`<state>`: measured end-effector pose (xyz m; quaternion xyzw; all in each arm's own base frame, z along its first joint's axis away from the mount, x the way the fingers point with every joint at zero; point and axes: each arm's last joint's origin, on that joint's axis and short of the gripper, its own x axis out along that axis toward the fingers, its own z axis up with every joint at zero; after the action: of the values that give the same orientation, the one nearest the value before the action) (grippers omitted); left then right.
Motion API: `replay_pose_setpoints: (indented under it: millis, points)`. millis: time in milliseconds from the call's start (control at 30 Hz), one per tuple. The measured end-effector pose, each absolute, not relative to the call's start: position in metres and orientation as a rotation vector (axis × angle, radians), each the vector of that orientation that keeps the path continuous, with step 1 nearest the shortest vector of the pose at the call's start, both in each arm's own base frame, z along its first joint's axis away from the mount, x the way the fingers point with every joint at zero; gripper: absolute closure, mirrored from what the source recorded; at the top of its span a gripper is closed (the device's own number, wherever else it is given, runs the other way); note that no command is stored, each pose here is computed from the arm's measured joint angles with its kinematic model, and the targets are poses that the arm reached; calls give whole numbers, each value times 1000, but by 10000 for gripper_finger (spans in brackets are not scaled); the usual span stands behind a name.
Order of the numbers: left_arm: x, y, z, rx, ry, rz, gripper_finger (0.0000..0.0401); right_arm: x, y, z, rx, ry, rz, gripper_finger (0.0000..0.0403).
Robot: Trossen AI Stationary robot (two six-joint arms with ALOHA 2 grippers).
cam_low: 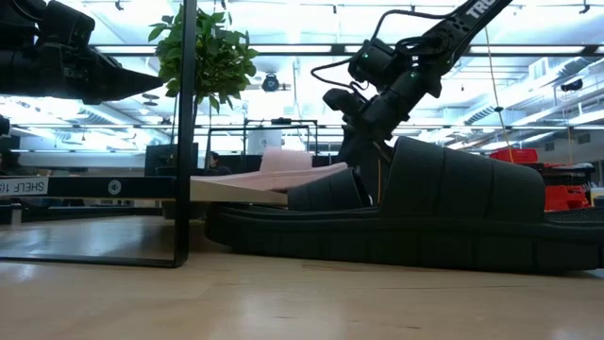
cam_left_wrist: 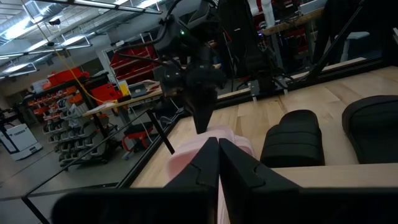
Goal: Pick and place slides into the shelf
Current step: Put the top pink slipper on the shelf
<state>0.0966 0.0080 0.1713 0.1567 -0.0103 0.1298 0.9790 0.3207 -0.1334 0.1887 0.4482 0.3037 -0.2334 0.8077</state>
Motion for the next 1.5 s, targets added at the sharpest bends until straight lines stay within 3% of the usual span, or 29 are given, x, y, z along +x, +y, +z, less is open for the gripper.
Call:
replay_pose_setpoints:
  millis: [233,567,1500]
  points:
    - [97,8,171,315,-20,261,377,330,-132,198,997,522,-463,396]
    - [97,8,171,315,-21,261,388,337,-121,200,994,416,-617,399]
    - [97,8,171,289,-24,261,378,348,-96,193,1050,322,-766,400]
